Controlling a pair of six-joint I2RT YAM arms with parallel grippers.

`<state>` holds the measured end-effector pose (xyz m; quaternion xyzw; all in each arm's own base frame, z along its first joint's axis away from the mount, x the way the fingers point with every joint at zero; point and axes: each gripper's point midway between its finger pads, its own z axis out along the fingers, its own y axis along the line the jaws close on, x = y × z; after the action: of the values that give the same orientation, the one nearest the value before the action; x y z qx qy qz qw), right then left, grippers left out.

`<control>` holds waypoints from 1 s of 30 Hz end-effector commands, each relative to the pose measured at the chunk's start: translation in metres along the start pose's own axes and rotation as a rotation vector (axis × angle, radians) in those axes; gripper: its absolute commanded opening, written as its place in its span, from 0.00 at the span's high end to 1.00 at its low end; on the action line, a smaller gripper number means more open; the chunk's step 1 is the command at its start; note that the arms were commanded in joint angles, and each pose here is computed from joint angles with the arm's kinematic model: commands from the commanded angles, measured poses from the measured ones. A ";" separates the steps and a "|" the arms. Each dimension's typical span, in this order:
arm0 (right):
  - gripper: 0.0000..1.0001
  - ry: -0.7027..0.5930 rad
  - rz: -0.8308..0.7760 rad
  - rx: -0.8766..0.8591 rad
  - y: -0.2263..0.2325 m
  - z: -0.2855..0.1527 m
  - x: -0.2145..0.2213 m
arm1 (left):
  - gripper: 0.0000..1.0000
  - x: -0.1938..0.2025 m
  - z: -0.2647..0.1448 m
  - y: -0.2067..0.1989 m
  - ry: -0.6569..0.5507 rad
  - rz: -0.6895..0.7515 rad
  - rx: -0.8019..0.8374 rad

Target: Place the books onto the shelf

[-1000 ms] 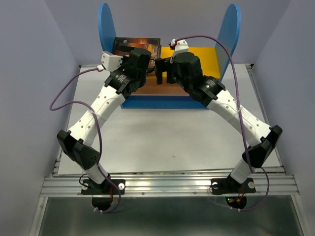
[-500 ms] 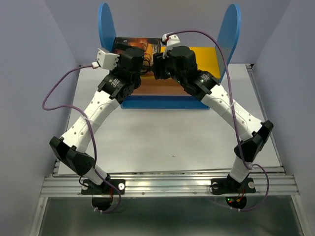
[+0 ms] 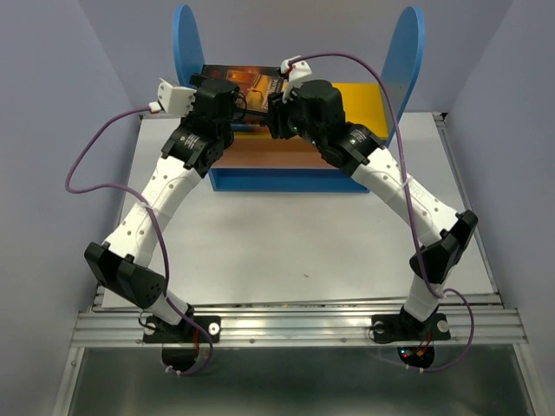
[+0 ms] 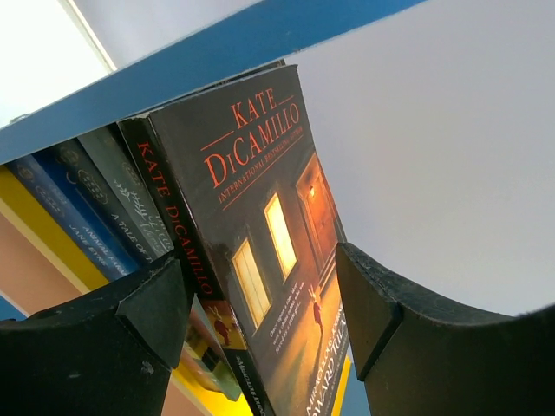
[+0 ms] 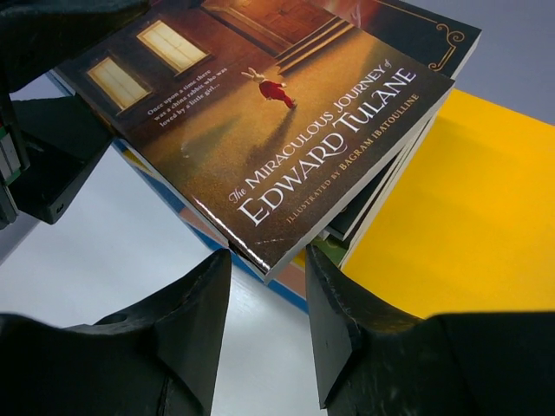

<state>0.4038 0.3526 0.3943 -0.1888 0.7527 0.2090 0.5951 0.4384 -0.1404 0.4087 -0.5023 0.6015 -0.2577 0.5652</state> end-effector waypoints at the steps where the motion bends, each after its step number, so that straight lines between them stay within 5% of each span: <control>1: 0.55 -0.116 -0.011 -0.010 0.001 0.000 -0.039 | 0.25 -0.005 -0.006 -0.012 0.017 0.003 0.058; 19: 0.60 -0.115 -0.024 -0.037 0.008 0.012 -0.038 | 0.19 -0.008 -0.019 -0.006 0.043 0.020 0.096; 25: 0.46 -0.142 -0.025 0.007 -0.003 -0.006 -0.050 | 0.16 -0.017 -0.025 -0.008 0.025 0.001 0.117; 30: 0.40 -0.142 -0.039 0.088 -0.019 -0.014 -0.049 | 0.30 -0.023 -0.025 -0.012 -0.001 -0.002 0.130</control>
<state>0.4227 0.3491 0.3967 -0.1870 0.7473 0.1789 0.6120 0.4212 -0.1420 0.4093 -0.4652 0.6122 -0.2876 0.5711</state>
